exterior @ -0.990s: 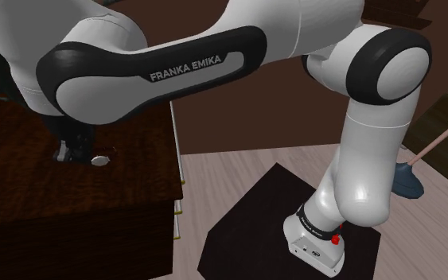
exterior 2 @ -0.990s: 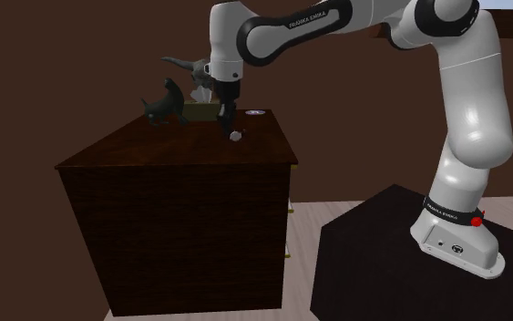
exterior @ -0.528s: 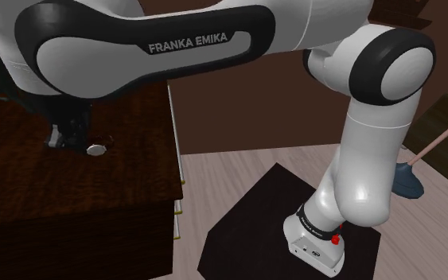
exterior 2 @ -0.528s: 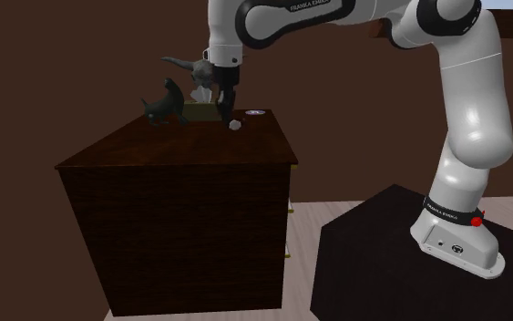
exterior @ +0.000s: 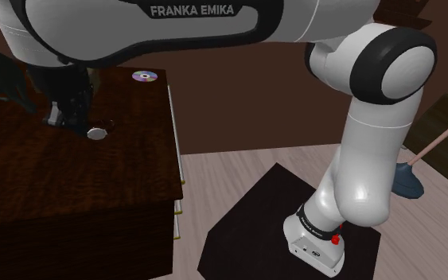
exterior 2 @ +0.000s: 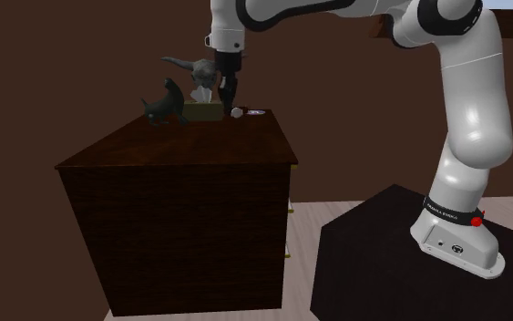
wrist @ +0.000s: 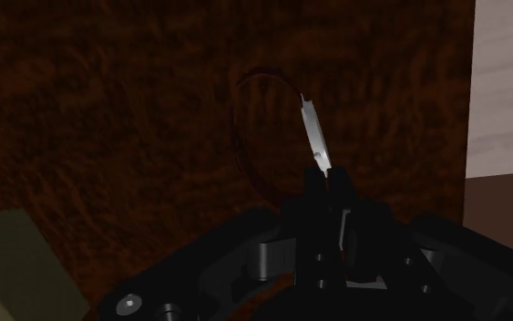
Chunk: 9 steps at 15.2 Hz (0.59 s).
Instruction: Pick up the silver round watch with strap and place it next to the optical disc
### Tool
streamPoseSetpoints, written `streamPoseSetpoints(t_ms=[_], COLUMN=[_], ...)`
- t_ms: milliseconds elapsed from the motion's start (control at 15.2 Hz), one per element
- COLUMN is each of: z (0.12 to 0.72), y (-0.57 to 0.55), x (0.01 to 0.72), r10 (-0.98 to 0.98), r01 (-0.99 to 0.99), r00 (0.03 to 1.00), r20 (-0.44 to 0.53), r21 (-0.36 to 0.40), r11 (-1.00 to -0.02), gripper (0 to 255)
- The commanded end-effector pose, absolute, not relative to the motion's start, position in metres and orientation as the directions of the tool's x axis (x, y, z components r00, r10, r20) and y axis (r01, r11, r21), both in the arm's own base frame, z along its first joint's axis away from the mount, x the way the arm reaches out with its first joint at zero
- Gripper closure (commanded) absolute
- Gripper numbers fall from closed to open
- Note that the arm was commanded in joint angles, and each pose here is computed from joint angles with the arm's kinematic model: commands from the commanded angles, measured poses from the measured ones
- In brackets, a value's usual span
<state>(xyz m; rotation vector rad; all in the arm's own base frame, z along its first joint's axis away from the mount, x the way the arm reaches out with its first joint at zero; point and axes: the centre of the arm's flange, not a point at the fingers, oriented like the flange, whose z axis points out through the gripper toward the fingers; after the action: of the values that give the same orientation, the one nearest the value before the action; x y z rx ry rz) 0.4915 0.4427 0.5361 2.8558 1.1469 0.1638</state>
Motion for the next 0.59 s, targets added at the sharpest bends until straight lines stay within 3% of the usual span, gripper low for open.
streamPoseSetpoints(t_ms=[0,528], z=[0.538,0.539], y=[0.425,0.342], x=[0.507,0.572], r10=[0.692,0.692], r01=[0.686,0.686], r00=[0.718,0.718], r20=[0.076,0.076], r21=[0.095,0.095], r11=[-0.721,-0.721], gripper=[255,255])
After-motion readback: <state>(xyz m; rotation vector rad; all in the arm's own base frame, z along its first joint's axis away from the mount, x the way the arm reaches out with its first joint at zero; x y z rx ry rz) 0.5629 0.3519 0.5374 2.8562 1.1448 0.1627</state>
